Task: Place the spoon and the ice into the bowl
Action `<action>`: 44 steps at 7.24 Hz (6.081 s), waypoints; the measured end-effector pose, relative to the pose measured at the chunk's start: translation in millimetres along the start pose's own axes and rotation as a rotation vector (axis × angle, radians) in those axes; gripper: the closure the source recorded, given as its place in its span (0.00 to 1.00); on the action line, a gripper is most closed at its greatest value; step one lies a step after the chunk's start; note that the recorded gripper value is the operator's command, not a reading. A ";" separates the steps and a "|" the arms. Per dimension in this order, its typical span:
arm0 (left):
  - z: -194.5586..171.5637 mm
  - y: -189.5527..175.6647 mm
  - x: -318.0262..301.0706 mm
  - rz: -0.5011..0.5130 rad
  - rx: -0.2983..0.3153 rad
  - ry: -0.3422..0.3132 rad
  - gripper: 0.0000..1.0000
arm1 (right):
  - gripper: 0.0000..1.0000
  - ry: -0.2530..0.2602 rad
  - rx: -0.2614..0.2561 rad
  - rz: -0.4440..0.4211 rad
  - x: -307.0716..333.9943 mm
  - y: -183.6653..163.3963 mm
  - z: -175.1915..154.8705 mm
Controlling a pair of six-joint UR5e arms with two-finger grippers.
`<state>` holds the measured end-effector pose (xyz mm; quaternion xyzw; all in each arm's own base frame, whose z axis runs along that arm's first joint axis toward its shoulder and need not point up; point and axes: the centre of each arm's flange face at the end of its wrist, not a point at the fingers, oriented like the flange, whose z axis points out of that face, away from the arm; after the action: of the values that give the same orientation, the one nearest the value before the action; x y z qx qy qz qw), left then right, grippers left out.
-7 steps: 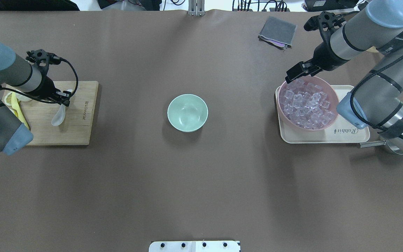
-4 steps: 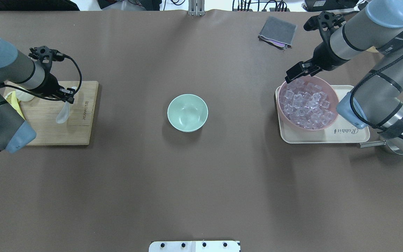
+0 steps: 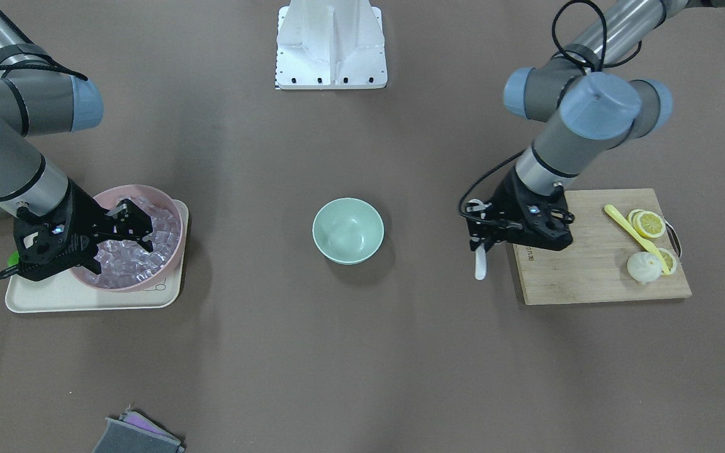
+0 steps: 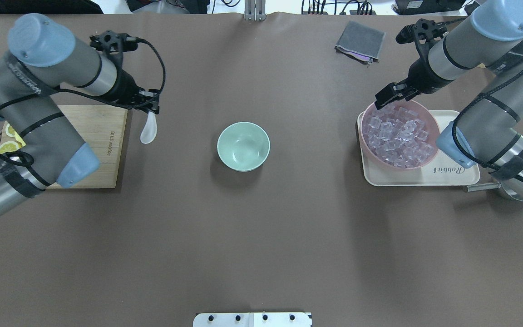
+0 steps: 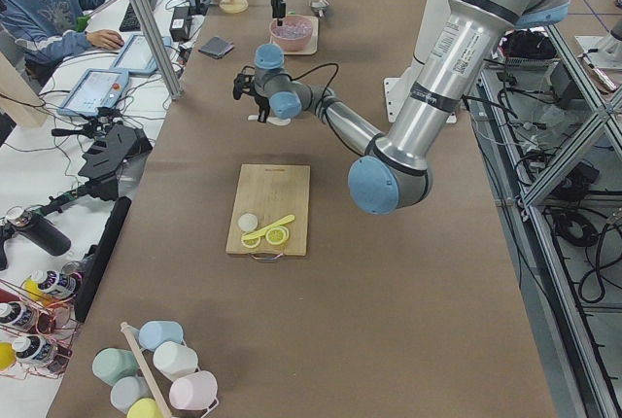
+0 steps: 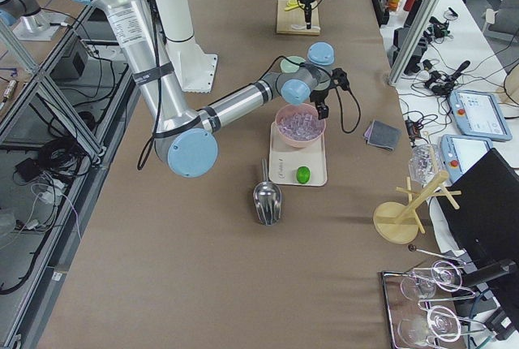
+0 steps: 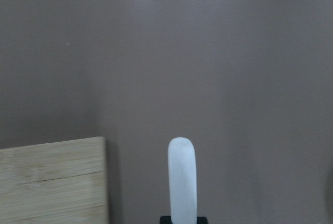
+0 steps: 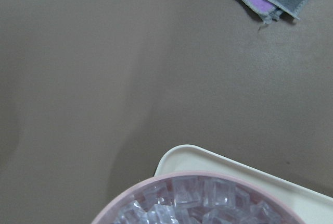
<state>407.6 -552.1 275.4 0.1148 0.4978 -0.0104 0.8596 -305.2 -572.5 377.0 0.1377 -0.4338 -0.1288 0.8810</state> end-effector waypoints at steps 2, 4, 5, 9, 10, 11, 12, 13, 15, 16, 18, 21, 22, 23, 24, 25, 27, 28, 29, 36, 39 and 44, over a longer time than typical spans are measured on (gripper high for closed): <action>-5.0 1.9 82.6 -0.030 0.014 0.020 1.00 | 0.16 0.015 -0.022 0.016 16.6 14.5 7.8; -6.7 6.4 118.0 -0.026 0.005 0.030 1.00 | 0.16 0.020 -0.044 0.031 28.3 26.9 13.4; -4.3 9.2 127.9 -0.019 0.007 0.034 1.00 | 0.16 0.020 -0.052 0.036 32.4 32.9 15.2; 34.2 29.2 174.4 0.024 0.053 0.017 1.00 | 0.16 0.018 -0.073 0.041 36.7 44.4 21.4; 47.8 27.8 171.2 0.030 0.060 0.022 1.00 | 0.16 0.016 -0.079 0.042 37.1 47.5 23.2; 59.8 25.3 166.3 0.035 0.071 0.027 0.61 | 0.17 0.012 -0.086 0.043 37.8 50.3 24.4; 66.0 23.4 163.4 0.038 0.083 0.027 0.03 | 0.17 0.006 -0.089 0.043 37.1 52.1 24.0; 68.5 22.6 162.1 0.039 0.089 0.028 0.02 | 0.21 -0.002 -0.092 0.042 35.5 54.3 22.6; 69.9 22.0 160.5 0.040 0.093 0.026 0.02 | 0.28 -0.008 -0.102 0.041 32.1 60.5 24.5; 69.9 21.6 160.0 0.039 0.093 0.026 0.02 | 0.28 -0.006 -0.109 0.040 30.8 63.9 28.2; 69.7 21.0 159.7 0.039 0.095 0.026 0.02 | 0.42 -0.001 -0.119 0.036 29.5 67.3 34.9; 69.5 21.2 159.0 0.038 0.095 0.026 0.02 | 0.85 -0.001 -0.124 0.034 31.2 69.1 36.8; 69.4 21.3 158.8 0.038 0.095 0.026 0.02 | 0.99 -0.002 -0.126 0.035 31.9 70.0 36.7; 69.3 21.4 158.6 0.039 0.095 0.026 0.02 | 1.00 -0.006 -0.129 0.036 32.1 70.6 36.7; 69.0 21.6 158.5 0.038 0.095 0.027 0.03 | 1.00 -0.009 -0.132 0.036 31.8 70.8 36.4; 68.5 21.7 158.7 0.039 0.096 0.030 0.02 | 1.00 -0.017 -0.133 0.036 30.6 69.9 34.0; 61.2 21.6 161.7 0.043 0.105 0.047 0.03 | 1.00 -0.054 -0.122 0.054 36.5 61.3 13.0; 48.7 24.6 159.6 0.049 0.115 0.066 0.03 | 1.00 -0.083 -0.105 0.061 36.5 55.7 -6.1; 26.2 30.6 145.3 0.055 0.132 0.087 0.03 | 1.00 -0.107 -0.082 0.068 25.6 47.3 -22.9; -107.2 11.9 -125.6 0.180 0.036 0.045 0.02 | 0.68 -0.134 0.089 0.325 -300.3 -31.3 41.9; -115.8 6.5 -135.5 0.184 0.046 0.040 0.02 | 0.00 -0.155 0.137 0.350 -345.6 -4.8 81.4; -128.9 -8.1 -168.4 0.145 0.113 -0.038 0.02 | 0.00 -0.135 0.125 0.351 -187.6 -8.6 -1.0</action>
<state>211.6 -549.4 356.8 0.1988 0.4705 0.0217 0.8594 -416.1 -515.3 236.6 0.1055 -0.5165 0.0449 0.8486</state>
